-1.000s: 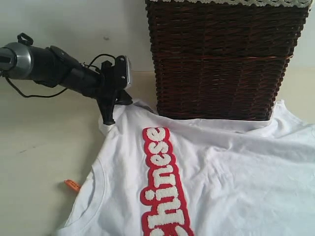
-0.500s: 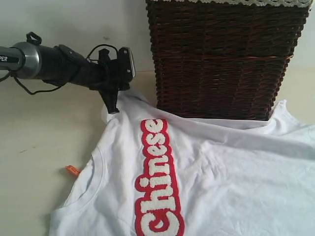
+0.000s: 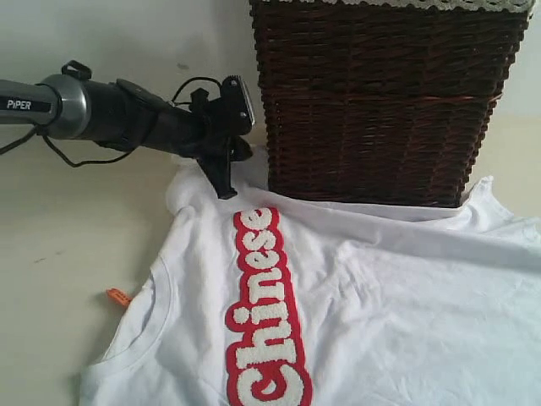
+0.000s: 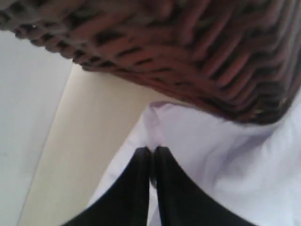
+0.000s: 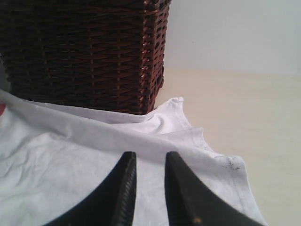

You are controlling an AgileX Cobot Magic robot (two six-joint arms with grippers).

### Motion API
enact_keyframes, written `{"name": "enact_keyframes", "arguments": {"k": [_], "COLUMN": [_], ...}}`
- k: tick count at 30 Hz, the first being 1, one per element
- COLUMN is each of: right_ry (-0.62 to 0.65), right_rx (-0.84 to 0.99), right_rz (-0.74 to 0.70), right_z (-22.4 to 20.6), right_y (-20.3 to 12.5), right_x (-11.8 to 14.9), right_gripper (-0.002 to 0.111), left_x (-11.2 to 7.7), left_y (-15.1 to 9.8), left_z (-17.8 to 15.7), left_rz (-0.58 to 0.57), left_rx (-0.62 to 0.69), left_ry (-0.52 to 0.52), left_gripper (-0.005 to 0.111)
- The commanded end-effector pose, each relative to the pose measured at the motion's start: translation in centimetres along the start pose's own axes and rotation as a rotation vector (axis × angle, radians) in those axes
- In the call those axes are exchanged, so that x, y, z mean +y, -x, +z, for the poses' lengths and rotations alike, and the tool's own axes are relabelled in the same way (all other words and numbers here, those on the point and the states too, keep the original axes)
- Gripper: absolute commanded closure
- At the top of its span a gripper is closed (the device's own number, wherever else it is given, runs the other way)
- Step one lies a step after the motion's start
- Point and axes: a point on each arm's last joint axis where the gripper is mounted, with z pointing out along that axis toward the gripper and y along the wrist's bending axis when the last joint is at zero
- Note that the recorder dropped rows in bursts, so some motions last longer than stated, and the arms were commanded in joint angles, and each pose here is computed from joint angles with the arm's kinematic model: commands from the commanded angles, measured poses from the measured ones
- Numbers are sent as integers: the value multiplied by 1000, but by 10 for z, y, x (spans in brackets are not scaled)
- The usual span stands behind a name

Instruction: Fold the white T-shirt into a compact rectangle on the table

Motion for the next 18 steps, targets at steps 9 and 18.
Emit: {"name": "enact_keyframes", "arguments": {"k": [9, 18], "right_ry": [1, 1], "right_rx": [-8, -15], "right_rz": [-2, 3], "right_z": [0, 0], "right_y": [-1, 0], "right_x": [0, 0], "right_gripper": [85, 85], "left_x": [31, -84], "left_y": [-15, -72], "left_z": [-78, -157], "left_rz": [-440, -473], "left_rx": [-35, -76], "left_ry": [94, -720], "left_gripper": [27, 90]}}
